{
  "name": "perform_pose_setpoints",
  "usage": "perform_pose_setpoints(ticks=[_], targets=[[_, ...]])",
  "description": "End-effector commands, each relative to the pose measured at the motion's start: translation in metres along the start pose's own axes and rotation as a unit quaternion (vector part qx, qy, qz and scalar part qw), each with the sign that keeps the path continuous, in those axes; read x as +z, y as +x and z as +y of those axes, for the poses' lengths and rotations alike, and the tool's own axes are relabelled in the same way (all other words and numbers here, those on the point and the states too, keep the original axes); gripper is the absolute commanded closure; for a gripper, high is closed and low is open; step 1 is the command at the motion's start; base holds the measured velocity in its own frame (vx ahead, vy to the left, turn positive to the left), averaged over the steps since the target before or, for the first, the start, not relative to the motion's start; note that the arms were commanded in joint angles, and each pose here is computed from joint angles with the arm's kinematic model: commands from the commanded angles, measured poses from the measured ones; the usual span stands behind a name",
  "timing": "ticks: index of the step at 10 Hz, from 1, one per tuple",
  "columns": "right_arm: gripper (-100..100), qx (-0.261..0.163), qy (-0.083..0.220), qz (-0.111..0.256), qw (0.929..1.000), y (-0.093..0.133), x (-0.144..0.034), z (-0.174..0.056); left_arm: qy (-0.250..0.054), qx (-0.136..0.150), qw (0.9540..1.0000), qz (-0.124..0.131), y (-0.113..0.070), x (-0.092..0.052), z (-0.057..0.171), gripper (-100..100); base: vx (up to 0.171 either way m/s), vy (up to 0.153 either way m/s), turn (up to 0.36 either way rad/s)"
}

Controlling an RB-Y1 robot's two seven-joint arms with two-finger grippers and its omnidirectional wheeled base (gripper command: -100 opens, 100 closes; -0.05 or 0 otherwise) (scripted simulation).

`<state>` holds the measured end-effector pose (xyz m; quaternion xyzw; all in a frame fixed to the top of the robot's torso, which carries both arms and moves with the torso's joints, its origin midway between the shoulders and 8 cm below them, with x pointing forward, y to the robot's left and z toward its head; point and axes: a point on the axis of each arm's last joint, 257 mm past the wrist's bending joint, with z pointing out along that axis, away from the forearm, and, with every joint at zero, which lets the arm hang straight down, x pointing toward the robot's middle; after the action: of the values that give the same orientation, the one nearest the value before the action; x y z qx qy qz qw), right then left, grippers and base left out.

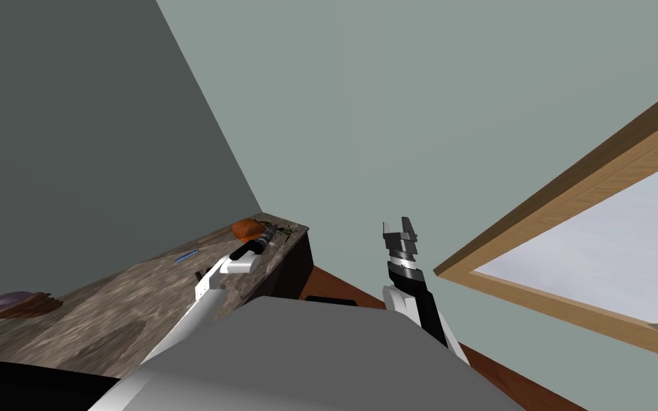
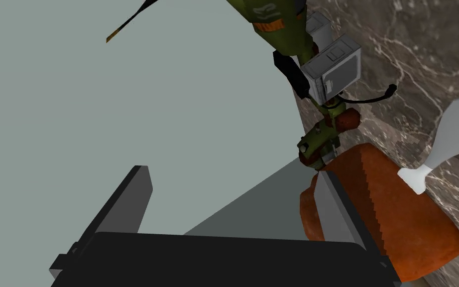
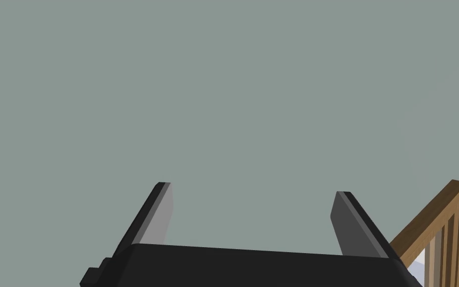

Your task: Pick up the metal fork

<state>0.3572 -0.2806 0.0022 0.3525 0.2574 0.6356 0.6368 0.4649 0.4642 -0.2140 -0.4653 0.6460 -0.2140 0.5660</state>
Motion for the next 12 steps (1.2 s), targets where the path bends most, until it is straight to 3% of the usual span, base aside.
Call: perform_pose_setpoints(ticks=[1,5,6,8,12], targets=[[0,0.0,0.0,0.0,1.0,0.0,0.0,0.0,-0.025,0.005,0.9997,0.006,-0.002,0.002,0.013,-100,-0.005,0.013,-0.04],[0,0.0,0.0,0.0,1.0,0.0,0.0,0.0,-0.074,0.011,0.997,0.018,-0.005,0.007,0.038,-100,-0.003,0.01,-0.023],[0,0.0,0.0,0.0,1.0,0.0,0.0,0.0,-0.094,0.017,0.9952,0.022,-0.013,0.013,0.048,-100,-0.005,0.014,-0.046],[0,0.0,0.0,0.0,1.0,0.0,0.0,0.0,-0.112,0.017,0.9931,0.028,-0.01,0.011,0.057,-100,-0.002,0.014,-0.02],[0,0.0,0.0,0.0,1.0,0.0,0.0,0.0,-0.168,0.023,0.9846,0.045,-0.021,0.016,0.082,-100,0.0,0.016,-0.036]])
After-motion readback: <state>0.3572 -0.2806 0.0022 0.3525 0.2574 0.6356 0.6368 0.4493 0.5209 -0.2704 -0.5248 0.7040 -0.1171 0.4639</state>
